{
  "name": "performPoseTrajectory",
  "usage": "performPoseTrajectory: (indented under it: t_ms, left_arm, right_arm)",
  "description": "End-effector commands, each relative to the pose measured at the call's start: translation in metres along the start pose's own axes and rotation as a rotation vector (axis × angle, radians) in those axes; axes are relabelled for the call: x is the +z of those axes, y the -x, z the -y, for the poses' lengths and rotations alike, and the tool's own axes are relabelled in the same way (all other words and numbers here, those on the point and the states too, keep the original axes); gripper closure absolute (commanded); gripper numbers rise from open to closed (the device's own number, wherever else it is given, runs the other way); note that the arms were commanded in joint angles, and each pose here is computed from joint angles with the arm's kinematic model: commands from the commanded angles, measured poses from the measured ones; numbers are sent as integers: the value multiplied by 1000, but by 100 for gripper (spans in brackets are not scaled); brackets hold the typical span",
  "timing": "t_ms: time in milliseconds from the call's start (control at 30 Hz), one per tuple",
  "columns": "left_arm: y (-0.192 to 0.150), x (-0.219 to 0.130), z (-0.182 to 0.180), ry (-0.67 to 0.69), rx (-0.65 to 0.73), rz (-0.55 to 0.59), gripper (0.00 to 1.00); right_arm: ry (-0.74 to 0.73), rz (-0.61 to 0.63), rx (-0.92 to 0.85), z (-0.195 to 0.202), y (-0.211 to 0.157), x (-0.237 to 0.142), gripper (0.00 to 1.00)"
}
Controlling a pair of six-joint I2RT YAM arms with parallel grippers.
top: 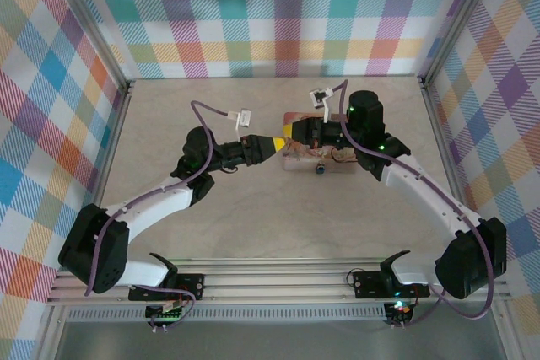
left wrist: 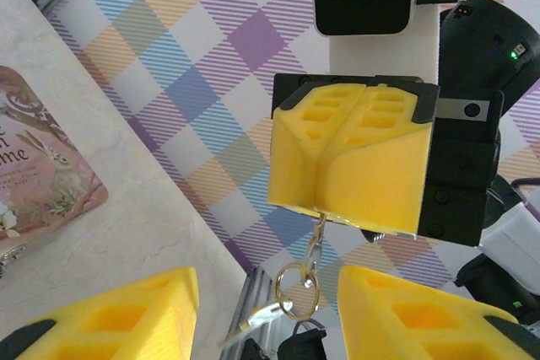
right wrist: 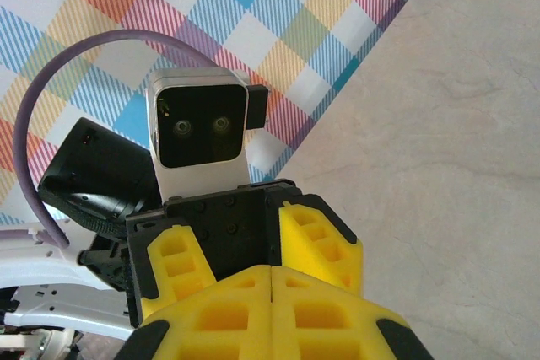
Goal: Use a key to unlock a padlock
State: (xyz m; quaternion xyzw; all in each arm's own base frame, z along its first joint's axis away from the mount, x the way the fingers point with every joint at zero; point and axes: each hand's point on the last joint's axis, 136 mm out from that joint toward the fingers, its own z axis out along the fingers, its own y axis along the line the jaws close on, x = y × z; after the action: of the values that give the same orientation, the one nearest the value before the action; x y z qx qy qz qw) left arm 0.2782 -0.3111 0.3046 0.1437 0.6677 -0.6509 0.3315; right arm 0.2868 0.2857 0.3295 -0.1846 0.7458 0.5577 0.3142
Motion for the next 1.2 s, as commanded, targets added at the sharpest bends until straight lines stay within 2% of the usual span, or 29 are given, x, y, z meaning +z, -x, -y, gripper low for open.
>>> performPoseTrajectory:
  t_ms: [0, 167, 333, 400, 467, 567, 800, 967, 1033, 1167]
  left_arm:
    - [13, 5, 28, -83, 62, 11, 55]
    - [12, 7, 29, -88, 61, 3, 62]
    - [12, 9, 32, -99, 70, -8, 83]
    - [10, 10, 30, -94, 66, -14, 87]
    - [8, 10, 28, -83, 57, -17, 84]
    - [6, 10, 23, -66, 47, -17, 75]
    - [2, 11, 17, -59, 38, -32, 81]
    - [-1, 11, 10, -38, 31, -37, 73]
    - [-2, 10, 9, -35, 33, -37, 75]
    - [-2, 10, 10, -36, 35, -35, 86]
  right_arm:
    - [32, 10, -9, -5, 2, -1, 100]
    - [34, 8, 0, -3, 0, 0, 100]
    - [33, 12, 8, -1, -2, -1, 100]
    - [30, 17, 9, -1, -2, -1, 100]
    - [26, 23, 12, 0, -2, -2, 100]
    - [22, 33, 10, 1, -2, -2, 100]
    - [19, 47, 2, -1, 0, -5, 100]
    - [11, 52, 0, 0, 1, -6, 100]
    - [12, 51, -1, 0, 0, -7, 100]
    - [14, 50, 3, 0, 0, -6, 100]
